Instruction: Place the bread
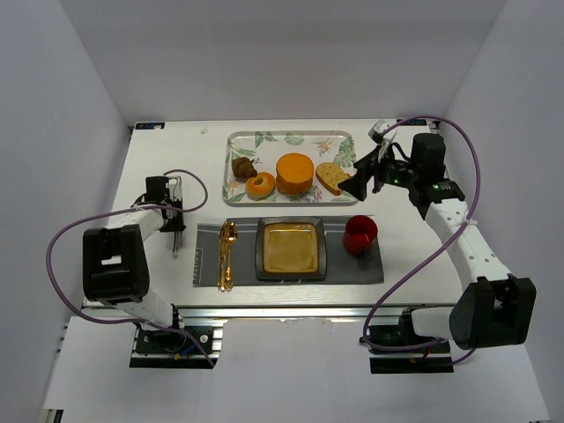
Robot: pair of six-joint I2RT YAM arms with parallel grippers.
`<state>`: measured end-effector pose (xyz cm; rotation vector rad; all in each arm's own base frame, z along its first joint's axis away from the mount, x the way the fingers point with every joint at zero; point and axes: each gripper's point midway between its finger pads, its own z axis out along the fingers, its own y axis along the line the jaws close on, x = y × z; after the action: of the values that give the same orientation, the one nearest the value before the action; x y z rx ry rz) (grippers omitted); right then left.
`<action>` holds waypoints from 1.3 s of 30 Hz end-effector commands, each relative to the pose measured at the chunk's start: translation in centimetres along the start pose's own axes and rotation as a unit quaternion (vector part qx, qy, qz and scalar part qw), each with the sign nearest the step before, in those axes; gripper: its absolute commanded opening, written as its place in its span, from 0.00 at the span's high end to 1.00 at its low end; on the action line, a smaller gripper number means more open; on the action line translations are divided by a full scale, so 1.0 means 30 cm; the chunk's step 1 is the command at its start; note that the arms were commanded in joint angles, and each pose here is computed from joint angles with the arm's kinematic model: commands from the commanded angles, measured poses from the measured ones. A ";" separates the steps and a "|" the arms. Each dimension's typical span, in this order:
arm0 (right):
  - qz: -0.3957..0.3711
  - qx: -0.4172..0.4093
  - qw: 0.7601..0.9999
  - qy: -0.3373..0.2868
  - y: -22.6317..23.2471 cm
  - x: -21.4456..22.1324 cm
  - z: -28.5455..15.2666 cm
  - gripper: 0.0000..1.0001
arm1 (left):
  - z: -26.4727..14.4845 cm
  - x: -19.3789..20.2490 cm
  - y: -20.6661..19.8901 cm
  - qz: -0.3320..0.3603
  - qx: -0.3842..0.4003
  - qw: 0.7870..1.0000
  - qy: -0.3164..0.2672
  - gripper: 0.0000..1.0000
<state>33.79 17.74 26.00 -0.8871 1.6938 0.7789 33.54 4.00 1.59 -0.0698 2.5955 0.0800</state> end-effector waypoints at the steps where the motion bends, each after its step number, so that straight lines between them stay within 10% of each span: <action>1: -0.025 -0.001 0.999 -0.029 -0.004 -0.086 -0.018 0.11 | -0.086 -0.080 -0.009 -0.020 0.007 0.999 -0.042 0.79; 7: -0.017 0.001 0.999 -0.032 -0.001 -0.079 -0.023 0.11 | -0.294 -0.305 -0.150 -0.069 0.117 0.982 -0.131 0.90; 16: -0.006 -0.004 0.999 -0.033 0.007 -0.060 -0.022 0.11 | -0.443 -0.247 -0.486 -0.106 0.315 0.941 -0.069 0.54; 39: 0.001 -0.009 0.999 -0.033 0.030 -0.023 -0.040 0.11 | -0.427 -0.212 -0.544 -0.134 0.297 0.945 -0.009 0.45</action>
<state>32.99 17.34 25.53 -0.8466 1.6951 0.8221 32.06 -12.44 13.68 -0.2028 2.5008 -0.7827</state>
